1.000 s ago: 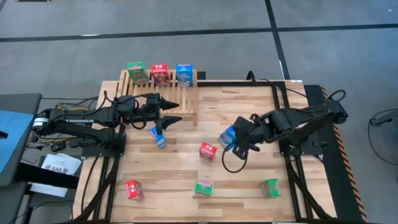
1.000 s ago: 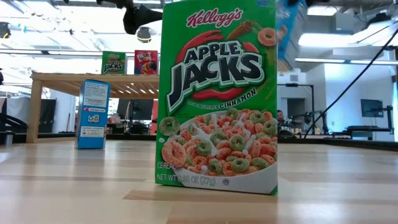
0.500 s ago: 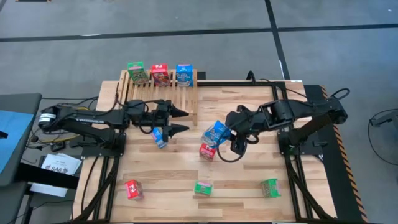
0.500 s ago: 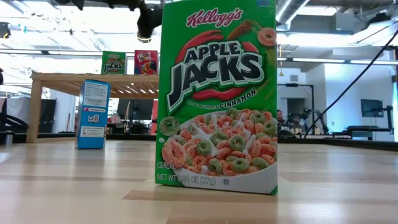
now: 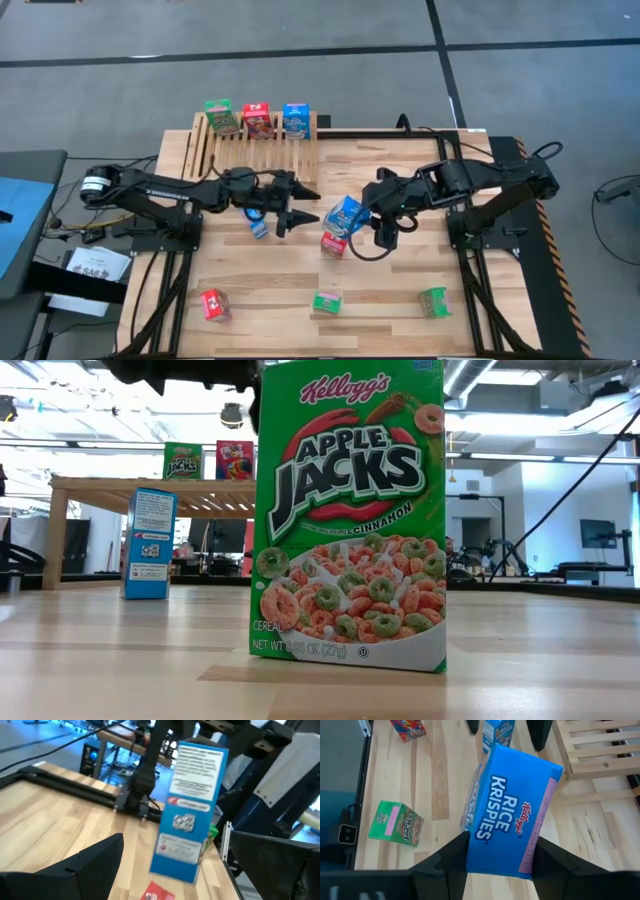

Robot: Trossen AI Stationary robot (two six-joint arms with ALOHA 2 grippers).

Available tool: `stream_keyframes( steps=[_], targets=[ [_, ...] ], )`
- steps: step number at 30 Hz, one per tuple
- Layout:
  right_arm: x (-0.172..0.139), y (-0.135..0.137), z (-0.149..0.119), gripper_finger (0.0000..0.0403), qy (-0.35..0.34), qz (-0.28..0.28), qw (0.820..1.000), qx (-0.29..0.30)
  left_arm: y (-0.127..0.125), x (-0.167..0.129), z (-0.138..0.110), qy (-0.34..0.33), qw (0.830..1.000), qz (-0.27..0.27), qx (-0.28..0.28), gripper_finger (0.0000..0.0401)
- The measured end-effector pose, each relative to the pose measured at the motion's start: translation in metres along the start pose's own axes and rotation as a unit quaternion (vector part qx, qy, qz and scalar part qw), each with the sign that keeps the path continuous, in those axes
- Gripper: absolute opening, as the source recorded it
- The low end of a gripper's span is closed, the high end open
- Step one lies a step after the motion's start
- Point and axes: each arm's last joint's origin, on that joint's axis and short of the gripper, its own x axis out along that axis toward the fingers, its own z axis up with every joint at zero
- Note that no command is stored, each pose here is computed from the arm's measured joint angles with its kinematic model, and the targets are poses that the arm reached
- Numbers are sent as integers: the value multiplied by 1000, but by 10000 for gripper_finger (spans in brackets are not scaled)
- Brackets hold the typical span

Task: Stack cereal on shelf
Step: Put the right blue cereal box on the shelf aligned with the other blue cereal box

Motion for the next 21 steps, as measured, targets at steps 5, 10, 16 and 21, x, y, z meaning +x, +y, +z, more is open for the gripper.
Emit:
stream_keyframes(
  steps=[5,10,16,21],
  targets=[
    [0,0,0,202,0,0,1000,-3,-6,23,2,25,999,-11,29,355],
    [0,0,0,202,1,-1,1000,-3,-7,44,4,53,997,-5,48,355],
    [0,1,-1,202,2,0,1000,-5,-8,51,9,46,997,-1,58,354],
    [0,1,-1,202,2,0,1000,-5,-9,49,12,35,997,10,70,331]
  ],
)
